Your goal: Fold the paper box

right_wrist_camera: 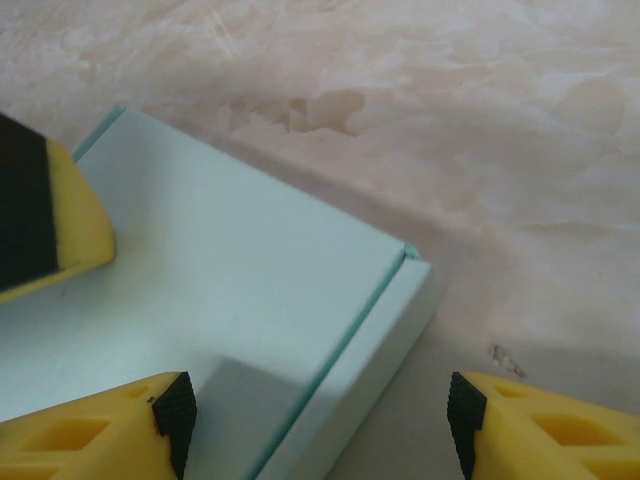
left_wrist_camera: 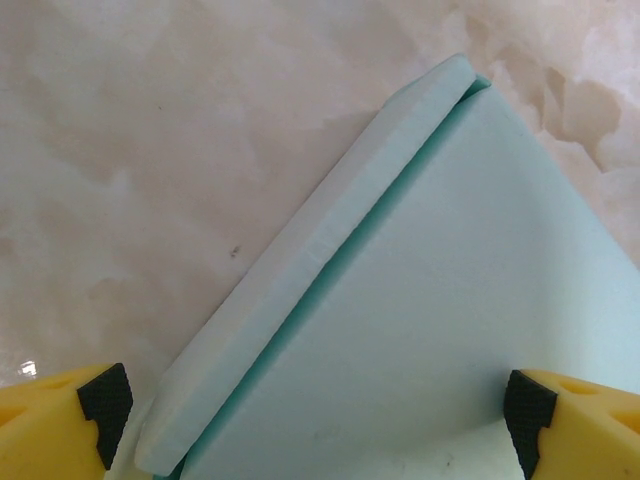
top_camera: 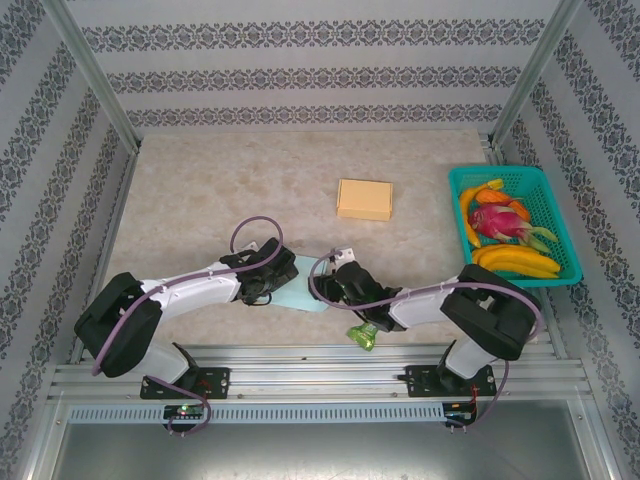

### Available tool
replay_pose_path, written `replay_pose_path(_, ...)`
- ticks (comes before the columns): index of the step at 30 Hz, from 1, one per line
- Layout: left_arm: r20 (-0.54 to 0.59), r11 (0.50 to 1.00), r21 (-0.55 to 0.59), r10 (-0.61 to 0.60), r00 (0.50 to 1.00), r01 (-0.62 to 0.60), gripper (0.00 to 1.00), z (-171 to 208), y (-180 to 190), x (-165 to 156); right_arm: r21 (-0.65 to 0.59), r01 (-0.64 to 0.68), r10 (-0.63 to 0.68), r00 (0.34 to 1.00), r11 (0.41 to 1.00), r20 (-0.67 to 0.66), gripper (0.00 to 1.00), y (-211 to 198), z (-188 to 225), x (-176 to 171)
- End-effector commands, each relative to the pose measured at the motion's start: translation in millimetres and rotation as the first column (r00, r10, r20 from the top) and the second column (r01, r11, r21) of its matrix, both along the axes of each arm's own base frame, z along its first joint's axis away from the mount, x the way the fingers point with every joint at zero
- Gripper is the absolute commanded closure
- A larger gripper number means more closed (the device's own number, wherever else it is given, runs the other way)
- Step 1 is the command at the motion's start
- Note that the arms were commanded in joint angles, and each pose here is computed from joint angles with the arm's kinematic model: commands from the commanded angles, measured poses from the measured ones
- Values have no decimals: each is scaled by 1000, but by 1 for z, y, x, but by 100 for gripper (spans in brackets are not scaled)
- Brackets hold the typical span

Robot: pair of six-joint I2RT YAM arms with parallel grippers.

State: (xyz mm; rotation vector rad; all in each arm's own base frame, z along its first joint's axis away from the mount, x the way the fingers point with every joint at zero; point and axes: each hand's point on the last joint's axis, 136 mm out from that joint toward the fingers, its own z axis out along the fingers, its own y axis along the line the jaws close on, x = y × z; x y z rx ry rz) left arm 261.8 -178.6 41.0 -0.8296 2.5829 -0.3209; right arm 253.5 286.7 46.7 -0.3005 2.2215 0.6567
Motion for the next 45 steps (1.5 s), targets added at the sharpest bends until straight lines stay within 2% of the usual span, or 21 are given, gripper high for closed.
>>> replay_pose_path(1,-59,999,37,9,998,-6,3,-19,8,-16,-66,-37,35,999,997,-32,31,-9,-8,-19)
replay_pose_path(11,-64,999,35,11,998,-9,4,-20,7,-15,-57,-39,39,999,998,12,34,-9,16,-41)
replay_pose_path(22,-80,999,30,14,997,-12,4,-24,5,-17,-25,-74,73,997,997,-28,36,16,6,-62)
replay_pose_path(28,-79,999,31,13,997,-11,4,-23,5,-16,-33,-64,63,998,997,-27,36,23,0,-66)
replay_pose_path(36,-83,999,35,10,996,-7,5,-24,5,-16,47,-92,94,995,995,-35,36,42,8,-67)
replay_pose_path(45,-82,999,37,10,997,-7,5,-24,5,-16,60,-125,127,991,990,-36,42,56,13,-71)
